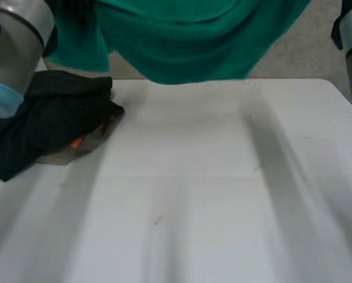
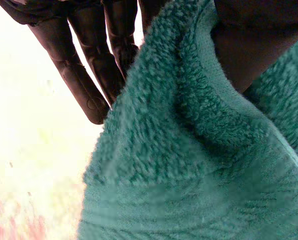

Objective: Fold the laundry.

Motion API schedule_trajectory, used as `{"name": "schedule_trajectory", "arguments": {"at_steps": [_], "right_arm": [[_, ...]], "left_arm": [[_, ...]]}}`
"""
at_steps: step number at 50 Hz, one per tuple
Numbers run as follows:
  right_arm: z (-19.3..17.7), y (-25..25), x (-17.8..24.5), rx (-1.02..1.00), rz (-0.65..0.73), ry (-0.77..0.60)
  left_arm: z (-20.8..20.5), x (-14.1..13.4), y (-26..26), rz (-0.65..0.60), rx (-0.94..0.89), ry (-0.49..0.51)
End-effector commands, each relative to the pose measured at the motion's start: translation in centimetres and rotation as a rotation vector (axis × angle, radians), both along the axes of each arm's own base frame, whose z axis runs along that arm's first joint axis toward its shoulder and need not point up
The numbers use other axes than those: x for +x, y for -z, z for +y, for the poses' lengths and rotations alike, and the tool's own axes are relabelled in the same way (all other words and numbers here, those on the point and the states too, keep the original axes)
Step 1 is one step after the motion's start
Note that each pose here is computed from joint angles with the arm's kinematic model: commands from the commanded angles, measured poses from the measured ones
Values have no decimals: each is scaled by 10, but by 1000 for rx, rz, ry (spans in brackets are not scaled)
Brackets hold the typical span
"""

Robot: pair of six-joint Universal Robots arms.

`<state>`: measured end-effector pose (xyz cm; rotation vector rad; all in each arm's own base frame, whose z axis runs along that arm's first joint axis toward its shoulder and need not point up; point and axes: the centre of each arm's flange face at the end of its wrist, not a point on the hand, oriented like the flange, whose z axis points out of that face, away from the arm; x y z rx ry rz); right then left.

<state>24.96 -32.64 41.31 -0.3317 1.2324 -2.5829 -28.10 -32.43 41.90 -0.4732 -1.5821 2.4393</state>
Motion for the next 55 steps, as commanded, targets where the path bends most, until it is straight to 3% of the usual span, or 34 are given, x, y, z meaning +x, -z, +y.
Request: {"name": "schedule_trajectory", "arguments": {"at_steps": [1, 9, 15, 29, 43, 55], "right_arm": [[8, 98, 0, 297, 131, -25], [14, 212, 2, 574, 362, -6], [19, 247, 4, 685, 455, -7], [27, 205, -2, 637, 367, 1], [47, 188, 12, 627, 366, -44], [48, 190, 12, 632, 368, -21]], "left_arm": [[-1, 9, 117, -133, 355, -5], [15, 12, 229, -321, 645, 65], [14, 18, 255, -413, 709, 53], [35, 65, 187, -351, 604, -68], [72, 100, 226, -384, 849, -138], [77, 103, 245, -391, 927, -125]]}}
